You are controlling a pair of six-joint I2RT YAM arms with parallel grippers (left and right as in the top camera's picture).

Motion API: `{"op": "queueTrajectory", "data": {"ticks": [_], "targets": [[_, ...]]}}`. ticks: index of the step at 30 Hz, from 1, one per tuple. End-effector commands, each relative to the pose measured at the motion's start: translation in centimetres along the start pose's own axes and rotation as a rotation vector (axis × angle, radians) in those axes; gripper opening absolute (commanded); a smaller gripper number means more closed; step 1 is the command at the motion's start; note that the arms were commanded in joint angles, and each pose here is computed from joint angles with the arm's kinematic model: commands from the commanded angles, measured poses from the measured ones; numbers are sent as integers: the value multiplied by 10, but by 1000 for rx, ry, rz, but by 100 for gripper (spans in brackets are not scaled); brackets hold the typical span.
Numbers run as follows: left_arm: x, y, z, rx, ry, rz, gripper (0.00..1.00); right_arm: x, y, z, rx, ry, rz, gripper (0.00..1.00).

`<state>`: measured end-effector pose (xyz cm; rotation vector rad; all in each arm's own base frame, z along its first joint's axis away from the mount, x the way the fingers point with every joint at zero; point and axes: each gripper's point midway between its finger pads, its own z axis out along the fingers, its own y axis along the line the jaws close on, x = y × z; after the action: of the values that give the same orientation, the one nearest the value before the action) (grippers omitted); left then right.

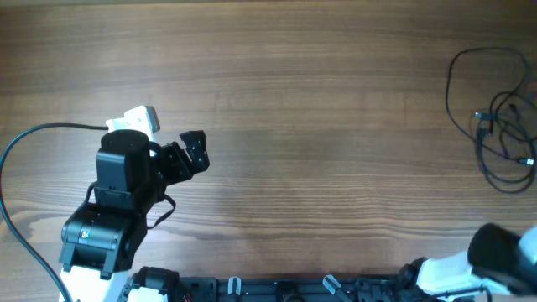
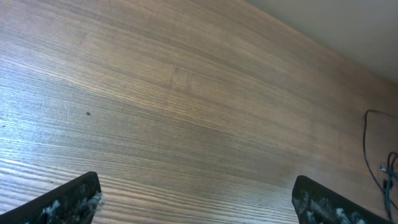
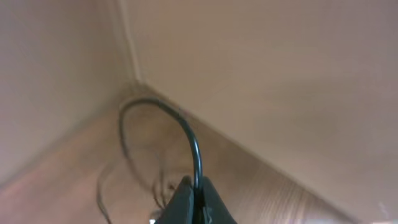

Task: Untangle cables

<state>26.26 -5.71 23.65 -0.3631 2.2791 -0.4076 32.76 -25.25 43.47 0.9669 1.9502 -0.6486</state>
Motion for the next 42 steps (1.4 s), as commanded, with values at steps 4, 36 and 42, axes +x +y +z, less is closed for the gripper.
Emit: {"op": "queueTrajectory", "data": {"ticks": [4,36,42], "targets": [[0,-4,-1,17,0,19,100,81,-7,94,144,340,57,4],[0,-4,-1,17,0,19,100,193,182,-86,-625,601,-539,100],[0,-4,-1,17,0,18,100,229,174,-142,-687,522,-572,100]]}}
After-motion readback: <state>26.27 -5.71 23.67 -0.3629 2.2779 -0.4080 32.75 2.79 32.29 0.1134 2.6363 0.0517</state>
